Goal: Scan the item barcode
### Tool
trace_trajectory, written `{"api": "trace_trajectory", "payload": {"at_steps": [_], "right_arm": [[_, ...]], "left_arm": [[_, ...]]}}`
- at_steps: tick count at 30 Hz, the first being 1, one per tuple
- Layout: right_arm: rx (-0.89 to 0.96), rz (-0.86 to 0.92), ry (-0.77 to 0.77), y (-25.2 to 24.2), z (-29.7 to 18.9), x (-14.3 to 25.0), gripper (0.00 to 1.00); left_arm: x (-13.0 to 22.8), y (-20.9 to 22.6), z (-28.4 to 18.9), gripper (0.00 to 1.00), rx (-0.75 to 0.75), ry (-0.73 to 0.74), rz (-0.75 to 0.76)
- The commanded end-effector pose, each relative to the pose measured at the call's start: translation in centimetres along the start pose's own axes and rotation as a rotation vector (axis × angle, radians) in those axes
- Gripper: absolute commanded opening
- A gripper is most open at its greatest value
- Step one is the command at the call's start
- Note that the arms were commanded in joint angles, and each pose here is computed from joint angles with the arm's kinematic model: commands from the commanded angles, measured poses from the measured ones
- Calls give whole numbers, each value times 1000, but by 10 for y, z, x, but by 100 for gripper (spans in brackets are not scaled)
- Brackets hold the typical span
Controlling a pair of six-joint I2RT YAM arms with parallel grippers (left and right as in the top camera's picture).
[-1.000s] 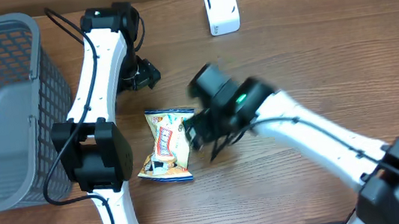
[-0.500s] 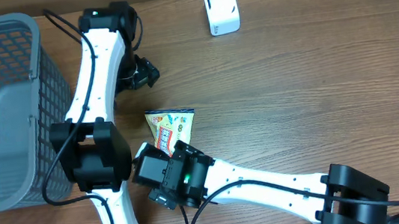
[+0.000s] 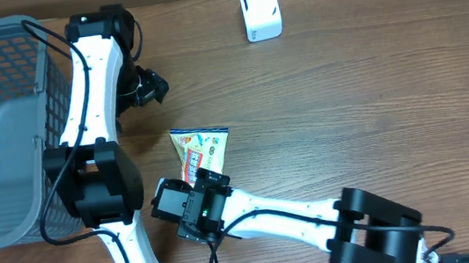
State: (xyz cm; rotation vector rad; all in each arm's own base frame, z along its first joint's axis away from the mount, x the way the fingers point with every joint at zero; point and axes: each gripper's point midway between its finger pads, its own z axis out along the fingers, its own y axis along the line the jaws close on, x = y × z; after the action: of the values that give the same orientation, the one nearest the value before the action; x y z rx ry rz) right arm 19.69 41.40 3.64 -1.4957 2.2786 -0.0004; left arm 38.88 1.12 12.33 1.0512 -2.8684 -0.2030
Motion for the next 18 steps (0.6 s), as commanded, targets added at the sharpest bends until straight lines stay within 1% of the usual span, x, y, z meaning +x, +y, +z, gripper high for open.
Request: {"api": "trace_trajectory", "payload": {"at_steps": [1, 2, 3, 6, 11, 12, 14, 16, 17, 18], "right_arm": [[49, -15, -7, -10, 3, -2, 100], [63, -10, -14, -14, 3, -3, 100], [69, -1, -24, -17, 4, -6, 93], [73, 17, -25, -25, 6, -6, 79], [83, 48, 15, -40, 18, 3, 73], [87, 63, 34, -46, 21, 8, 64], [93, 104, 42, -52, 23, 11, 41], [101, 134, 46, -58, 23, 12, 23], [104, 150, 47, -62, 23, 12, 10], [112, 170, 49, -65, 22, 12, 4]], "left_arm": [[0, -2, -15, 100, 37, -28, 20], [0, -2, -15, 100, 36, -29, 20], [0, -2, -15, 100, 35, -30, 20], [0, -2, -14, 100, 34, -29, 20], [1, -2, -14, 100, 32, -27, 21], [1, -2, -14, 100, 32, -27, 21], [1, -2, -14, 100, 31, -26, 21], [1, -1, -14, 100, 30, -25, 21], [1, -1, -14, 100, 30, -25, 21], [1, -1, -14, 100, 30, -25, 21]]}}
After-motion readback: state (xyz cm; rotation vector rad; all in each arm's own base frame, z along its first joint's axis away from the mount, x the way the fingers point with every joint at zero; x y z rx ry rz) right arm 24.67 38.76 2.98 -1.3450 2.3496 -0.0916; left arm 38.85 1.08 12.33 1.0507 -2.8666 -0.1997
